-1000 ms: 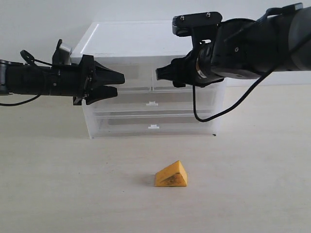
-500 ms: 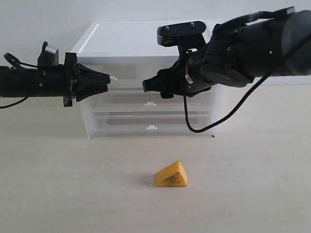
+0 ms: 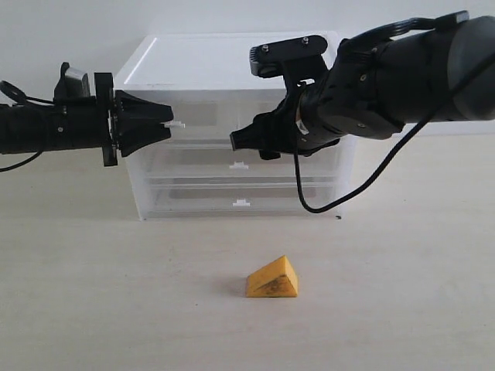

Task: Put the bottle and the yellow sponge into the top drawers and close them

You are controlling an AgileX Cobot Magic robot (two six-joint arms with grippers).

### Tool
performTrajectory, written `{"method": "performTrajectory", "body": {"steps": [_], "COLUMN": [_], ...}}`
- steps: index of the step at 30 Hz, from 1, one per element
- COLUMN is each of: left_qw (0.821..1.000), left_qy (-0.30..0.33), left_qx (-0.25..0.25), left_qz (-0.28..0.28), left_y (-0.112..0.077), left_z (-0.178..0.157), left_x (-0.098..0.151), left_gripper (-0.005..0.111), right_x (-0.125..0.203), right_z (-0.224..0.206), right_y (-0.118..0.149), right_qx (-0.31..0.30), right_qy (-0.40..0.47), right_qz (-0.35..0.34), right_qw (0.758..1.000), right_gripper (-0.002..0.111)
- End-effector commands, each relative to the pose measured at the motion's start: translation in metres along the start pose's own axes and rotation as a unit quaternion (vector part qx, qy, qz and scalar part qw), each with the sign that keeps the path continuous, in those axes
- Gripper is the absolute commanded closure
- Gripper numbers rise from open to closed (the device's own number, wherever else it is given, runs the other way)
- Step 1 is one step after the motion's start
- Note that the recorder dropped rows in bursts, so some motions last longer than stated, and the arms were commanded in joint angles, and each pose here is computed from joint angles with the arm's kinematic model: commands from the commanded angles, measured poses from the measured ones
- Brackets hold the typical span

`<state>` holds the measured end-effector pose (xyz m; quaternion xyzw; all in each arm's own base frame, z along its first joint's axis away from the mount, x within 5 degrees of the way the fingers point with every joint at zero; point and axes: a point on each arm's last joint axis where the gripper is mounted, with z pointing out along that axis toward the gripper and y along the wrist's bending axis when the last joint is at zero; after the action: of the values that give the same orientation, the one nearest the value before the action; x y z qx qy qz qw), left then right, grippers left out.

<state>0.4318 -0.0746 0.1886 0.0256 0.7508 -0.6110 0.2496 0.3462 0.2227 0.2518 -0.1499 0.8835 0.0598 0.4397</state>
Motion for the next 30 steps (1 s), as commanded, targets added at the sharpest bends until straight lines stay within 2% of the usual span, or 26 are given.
{"method": "performTrajectory", "body": {"steps": [1,7,13,17,21,26,30], "left_qw": [0.999,0.999,0.999,0.999,0.999,0.999,0.999], "left_qy": [-0.043,-0.042,-0.042,-0.043,-0.044,-0.044,-0.043], "left_qx": [0.005,0.006,0.005,0.004,0.000,0.000,0.004], "left_qz": [-0.004,-0.004,0.017,0.024,0.026,0.027,0.027], "left_y": [-0.004,-0.004,-0.004,-0.004,-0.003,-0.003,-0.004], "left_z": [-0.005,-0.004,-0.004,-0.004,-0.004,-0.004,-0.004], "left_x": [-0.011,-0.011,-0.011,-0.011,-0.011,-0.011,-0.011], "left_gripper": [0.071,0.079,0.103,0.103,0.103,0.103,0.103], "right_x": [-0.004,-0.006,-0.005,-0.006,-0.008,-0.010,-0.012], "right_z": [-0.002,-0.002,-0.002,-0.001,0.002,0.006,0.006], "right_y": [0.003,0.006,0.004,0.000,-0.015,-0.031,-0.030], "right_qx": [-0.019,-0.034,-0.022,-0.013,-0.002,0.010,-0.002], "right_qy": [-0.020,-0.030,-0.026,-0.029,-0.031,-0.033,-0.042], "right_qz": [-0.009,-0.007,-0.017,-0.032,0.039,0.061,0.061], "right_qw": [1.000,0.999,0.999,0.999,0.999,0.998,0.997], "right_gripper": [0.055,0.055,0.055,0.055,0.055,0.055,0.055]}}
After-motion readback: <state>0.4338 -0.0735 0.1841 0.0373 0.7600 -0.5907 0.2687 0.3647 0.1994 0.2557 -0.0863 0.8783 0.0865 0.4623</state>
